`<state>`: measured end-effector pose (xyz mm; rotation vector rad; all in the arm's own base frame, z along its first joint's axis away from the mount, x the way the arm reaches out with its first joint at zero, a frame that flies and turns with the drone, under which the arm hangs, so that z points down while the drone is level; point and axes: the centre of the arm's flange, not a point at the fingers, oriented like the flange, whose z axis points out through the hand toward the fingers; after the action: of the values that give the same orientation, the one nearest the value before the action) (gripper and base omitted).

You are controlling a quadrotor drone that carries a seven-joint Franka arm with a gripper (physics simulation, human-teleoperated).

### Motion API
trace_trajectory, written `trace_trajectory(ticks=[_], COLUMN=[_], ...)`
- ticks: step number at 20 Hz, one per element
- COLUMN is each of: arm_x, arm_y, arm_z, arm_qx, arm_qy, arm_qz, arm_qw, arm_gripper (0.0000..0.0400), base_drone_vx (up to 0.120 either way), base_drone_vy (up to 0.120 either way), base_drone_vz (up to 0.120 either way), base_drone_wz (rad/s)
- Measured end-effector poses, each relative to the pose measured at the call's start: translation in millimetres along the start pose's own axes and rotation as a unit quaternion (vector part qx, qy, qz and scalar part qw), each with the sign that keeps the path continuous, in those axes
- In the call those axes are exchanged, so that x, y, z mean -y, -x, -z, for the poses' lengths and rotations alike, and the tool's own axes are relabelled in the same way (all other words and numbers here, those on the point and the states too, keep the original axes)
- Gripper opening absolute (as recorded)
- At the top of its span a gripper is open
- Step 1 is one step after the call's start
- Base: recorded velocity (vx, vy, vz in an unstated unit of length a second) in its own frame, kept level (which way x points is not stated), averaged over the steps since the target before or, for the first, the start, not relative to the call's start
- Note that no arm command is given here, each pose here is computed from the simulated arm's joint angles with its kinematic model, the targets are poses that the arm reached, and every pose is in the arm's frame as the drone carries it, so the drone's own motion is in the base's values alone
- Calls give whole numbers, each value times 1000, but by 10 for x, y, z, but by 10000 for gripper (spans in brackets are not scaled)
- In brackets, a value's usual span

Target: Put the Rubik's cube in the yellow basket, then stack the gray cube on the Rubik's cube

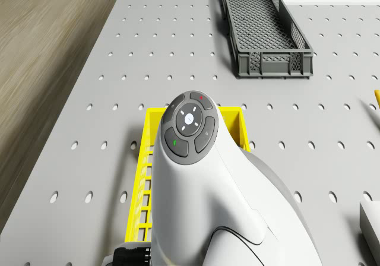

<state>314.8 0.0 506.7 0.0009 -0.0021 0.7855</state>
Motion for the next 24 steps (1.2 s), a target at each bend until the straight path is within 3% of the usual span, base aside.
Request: trace_trajectory(ticks=[4, 7, 24], arm_x=[0, 0, -1], arm_y=[0, 0, -1], arm_z=[0, 0, -441], arm_qx=[0, 0, 0], arm_qy=[0, 0, 0], arm_qz=[0, 0, 0], arm_qw=[1000, 1000, 1000], arm_gripper=[325, 325, 325], base_drone_vx=[120, 120, 0], base_drone_vy=[-30, -27, 0], base_drone_vz=[-120, 0, 0], base_drone_wz=[0, 0, 0])
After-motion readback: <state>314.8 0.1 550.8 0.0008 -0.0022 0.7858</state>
